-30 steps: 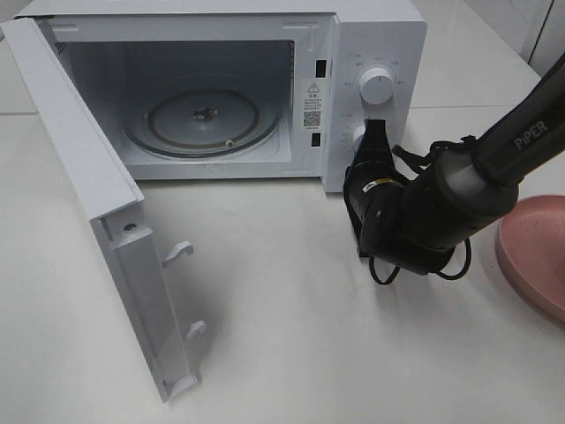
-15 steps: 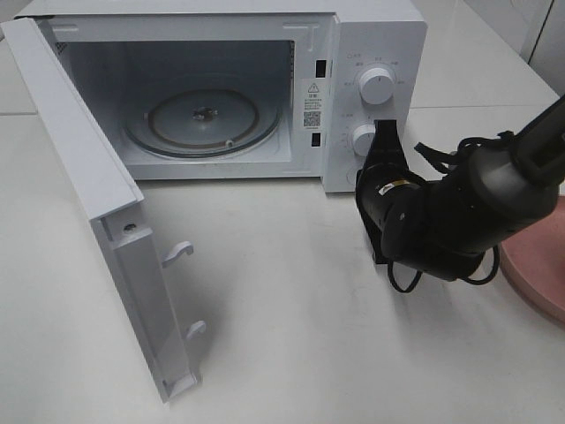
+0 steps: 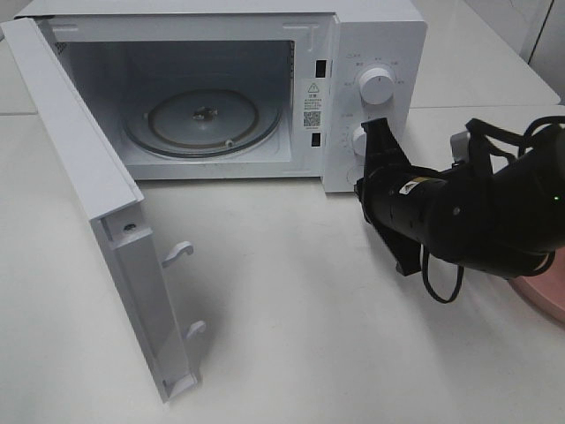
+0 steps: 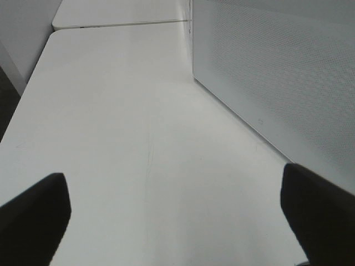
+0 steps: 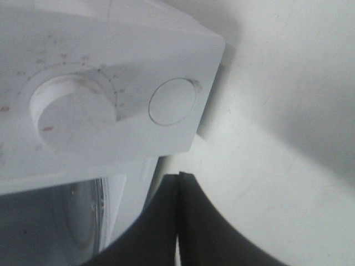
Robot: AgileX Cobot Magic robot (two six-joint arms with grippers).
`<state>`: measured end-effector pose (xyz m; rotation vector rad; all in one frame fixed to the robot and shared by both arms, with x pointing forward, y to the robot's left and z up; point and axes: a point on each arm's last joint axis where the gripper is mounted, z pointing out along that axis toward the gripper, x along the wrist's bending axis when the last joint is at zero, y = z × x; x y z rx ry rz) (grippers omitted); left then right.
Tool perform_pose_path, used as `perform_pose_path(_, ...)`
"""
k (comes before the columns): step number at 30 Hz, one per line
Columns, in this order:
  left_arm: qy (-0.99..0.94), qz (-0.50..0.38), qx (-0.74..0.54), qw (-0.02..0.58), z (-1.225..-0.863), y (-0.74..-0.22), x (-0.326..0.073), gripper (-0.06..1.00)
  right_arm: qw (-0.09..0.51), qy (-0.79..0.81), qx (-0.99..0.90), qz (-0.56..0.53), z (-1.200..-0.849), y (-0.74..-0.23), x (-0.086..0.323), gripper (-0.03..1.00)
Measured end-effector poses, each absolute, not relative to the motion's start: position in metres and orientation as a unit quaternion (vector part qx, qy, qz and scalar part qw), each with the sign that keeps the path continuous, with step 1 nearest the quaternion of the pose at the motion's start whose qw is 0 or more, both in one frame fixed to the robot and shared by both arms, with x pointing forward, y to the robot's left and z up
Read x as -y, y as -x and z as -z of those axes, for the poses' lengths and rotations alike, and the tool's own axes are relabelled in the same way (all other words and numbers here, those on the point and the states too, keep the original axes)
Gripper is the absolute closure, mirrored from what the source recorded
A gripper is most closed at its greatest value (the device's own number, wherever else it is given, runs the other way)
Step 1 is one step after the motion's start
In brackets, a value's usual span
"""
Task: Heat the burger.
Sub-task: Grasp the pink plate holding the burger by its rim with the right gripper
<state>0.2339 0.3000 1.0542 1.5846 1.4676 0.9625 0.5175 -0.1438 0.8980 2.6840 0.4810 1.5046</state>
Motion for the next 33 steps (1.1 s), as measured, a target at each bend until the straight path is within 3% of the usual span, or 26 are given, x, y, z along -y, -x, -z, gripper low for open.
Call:
perform_pose_path(11, -0.620, -0.377, -0.574, 0.379, -1.054, -0.234, -0.300, -0.03, 0.010, -0.829, -0.356, -0.432, -0.930, -0.491, 0.140, 0.94)
perform_pose_path(24, -0.620, -0.377, -0.574, 0.378, -1.054, -0.234, -0.300, -0.03, 0.004, -0.765, -0.536, -0.357, -0.940, -0.469, 0.139, 0.94)
perform_pose_path(33, -0.620, -0.377, -0.574, 0.378, -1.054, -0.234, -0.300, -0.03, 0.003, -0.723, -0.640, -0.262, -0.948, -0.461, 0.164, 0.94)
